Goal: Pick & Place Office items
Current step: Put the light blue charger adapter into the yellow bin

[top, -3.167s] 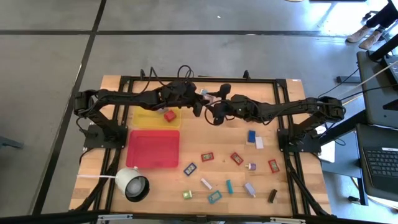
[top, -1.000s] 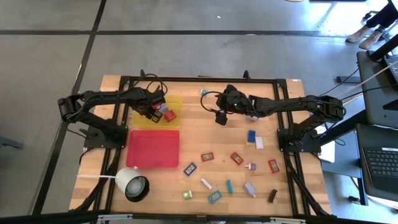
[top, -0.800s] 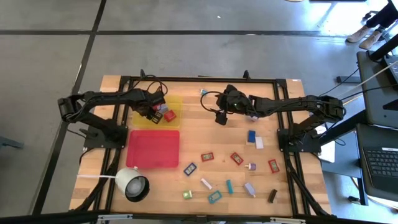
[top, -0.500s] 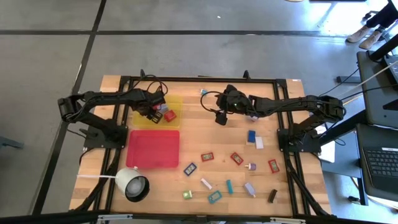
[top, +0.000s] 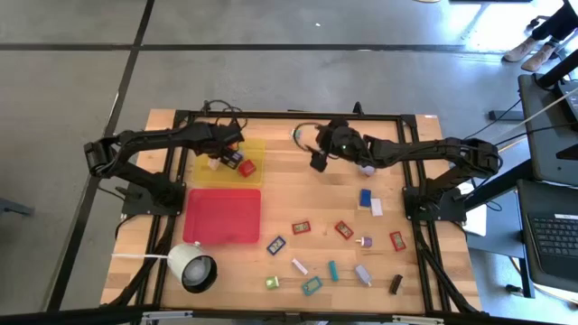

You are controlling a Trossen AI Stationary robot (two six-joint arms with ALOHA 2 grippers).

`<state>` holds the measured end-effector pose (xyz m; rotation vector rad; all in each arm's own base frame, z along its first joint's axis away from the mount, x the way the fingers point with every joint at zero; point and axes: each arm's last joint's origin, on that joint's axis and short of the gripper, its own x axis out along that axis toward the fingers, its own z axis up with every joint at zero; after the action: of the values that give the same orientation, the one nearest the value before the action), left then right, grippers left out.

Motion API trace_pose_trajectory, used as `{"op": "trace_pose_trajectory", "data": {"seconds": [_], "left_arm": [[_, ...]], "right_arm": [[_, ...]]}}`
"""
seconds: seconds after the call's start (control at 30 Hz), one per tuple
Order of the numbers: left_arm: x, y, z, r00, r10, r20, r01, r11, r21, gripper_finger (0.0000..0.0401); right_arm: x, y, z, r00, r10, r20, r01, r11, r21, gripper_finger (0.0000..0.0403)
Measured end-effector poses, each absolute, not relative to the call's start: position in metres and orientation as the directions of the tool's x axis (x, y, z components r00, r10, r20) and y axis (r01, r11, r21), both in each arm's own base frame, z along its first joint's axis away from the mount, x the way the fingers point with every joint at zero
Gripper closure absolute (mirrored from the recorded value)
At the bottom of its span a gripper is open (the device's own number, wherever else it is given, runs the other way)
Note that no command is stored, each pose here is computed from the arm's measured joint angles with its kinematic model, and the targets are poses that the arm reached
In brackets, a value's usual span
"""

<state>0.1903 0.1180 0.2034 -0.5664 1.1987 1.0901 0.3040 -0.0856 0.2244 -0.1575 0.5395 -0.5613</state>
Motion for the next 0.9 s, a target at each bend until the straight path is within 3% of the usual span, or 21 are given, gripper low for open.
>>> {"op": "trace_pose_trajectory", "data": {"seconds": [0.17,0.33,0.63,0.9], "left_arm": [[0.204,0.125,0.234,0.071,0.399,-0.914,-0.883,0.451,0.129,0.0195],[0.214,0.131,0.260,0.147,0.451,-0.880,-0.868,0.486,0.104,0.0194],[0.220,0.132,0.267,0.194,0.481,-0.855,-0.840,0.531,0.108,0.0195],[0.220,0.133,0.268,0.189,0.493,-0.849,-0.832,0.540,0.128,0.0196]], "right_arm": [[0.297,-0.114,0.223,0.726,-0.516,-0.455,0.526,0.842,-0.117,0.0069],[0.302,-0.141,0.207,0.799,-0.412,-0.437,0.469,0.883,0.026,0.0069],[0.318,-0.169,0.157,0.829,-0.337,-0.447,0.352,0.935,-0.052,0.0068],[0.344,-0.200,0.146,0.791,-0.299,-0.534,0.341,0.940,-0.022,0.0068]]}}
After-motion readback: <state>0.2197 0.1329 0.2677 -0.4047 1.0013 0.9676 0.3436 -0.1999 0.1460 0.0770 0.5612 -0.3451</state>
